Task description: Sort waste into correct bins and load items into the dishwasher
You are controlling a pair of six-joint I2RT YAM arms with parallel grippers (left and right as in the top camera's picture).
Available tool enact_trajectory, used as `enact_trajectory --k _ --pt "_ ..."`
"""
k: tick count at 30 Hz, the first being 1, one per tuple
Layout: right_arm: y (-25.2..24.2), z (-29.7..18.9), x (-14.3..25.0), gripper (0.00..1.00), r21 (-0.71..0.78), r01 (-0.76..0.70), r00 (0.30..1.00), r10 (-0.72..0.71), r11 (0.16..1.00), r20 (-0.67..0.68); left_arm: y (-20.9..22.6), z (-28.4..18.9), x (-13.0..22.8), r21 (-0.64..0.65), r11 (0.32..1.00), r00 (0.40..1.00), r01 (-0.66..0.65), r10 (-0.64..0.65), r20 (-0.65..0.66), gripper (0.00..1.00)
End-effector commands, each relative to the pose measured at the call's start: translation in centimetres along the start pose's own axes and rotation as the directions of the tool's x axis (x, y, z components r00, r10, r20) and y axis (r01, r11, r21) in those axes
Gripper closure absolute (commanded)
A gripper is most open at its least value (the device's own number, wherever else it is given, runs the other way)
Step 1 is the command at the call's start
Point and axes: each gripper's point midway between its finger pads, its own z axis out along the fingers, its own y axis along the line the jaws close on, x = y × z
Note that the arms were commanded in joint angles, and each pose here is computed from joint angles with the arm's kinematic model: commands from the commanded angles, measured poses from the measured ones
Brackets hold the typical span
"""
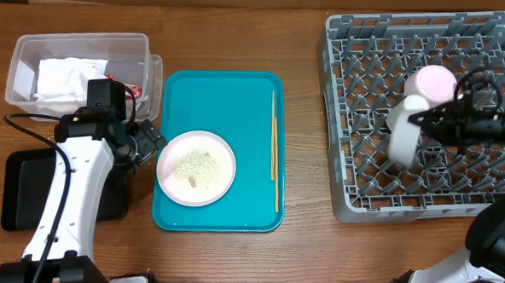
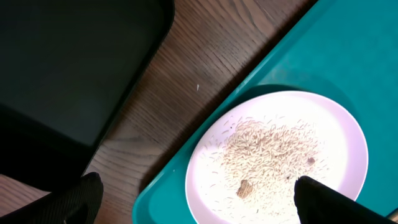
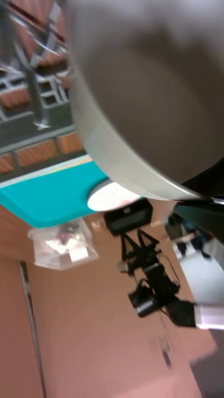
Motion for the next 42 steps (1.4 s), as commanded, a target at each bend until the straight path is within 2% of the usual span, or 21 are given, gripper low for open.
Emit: enact_trajectory --k 1,9,20,22,26,28,37,42 --pt "0.9 -0.5 0.4 0.96 -0.148 0.099 0.994 -0.089 0.984 0.071 0.1 -0.1 0.0 0.001 1.000 1.000 0.017 -0.017 0.000 0.00" --pt "-1.6 -2.3 0.0 0.96 -0.160 0.095 0.987 -0.071 0.982 0.146 0.1 -0.1 0.0 0.001 1.000 1.000 0.017 -0.017 0.000 0.00" --pt "-2.0 -2.2 -0.3 0.95 -0.150 0.103 0.986 -0.081 0.983 0.146 0.1 -0.1 0.0 0.001 1.000 1.000 0.017 -0.017 0.000 0.00" --pt "-2.4 -2.1 -0.1 0.89 -0.129 0.095 0.988 -0.078 0.987 0.135 0.1 -0.1 0.0 0.001 1.000 1.000 0.017 -0.017 0.000 0.00" --pt "-3.8 -2.0 0.3 0.67 -0.054 0.089 0.992 -0.083 0.995 0.099 0.1 -0.1 0.0 0.001 1.000 1.000 0.017 -0.017 0.000 0.00" --pt "-4.7 -2.0 0.5 0.61 -0.009 0.040 0.996 -0.039 0.999 0.080 0.1 -0.1 0.0 0.001 1.000 1.000 0.017 -0.017 0.000 0.00" --pt "-6.3 -5.8 -1.1 0.62 0.125 -0.119 0.980 0.096 0.985 0.174 0.1 -0.1 0.0 0.001 1.000 1.000 0.017 -0.017 0.000 0.00" --pt "-5.1 -6.8 -1.0 0.63 0.186 -0.070 0.978 0.031 0.980 0.206 0.1 -0.1 0.0 0.001 1.000 1.000 0.017 -0.017 0.000 0.00"
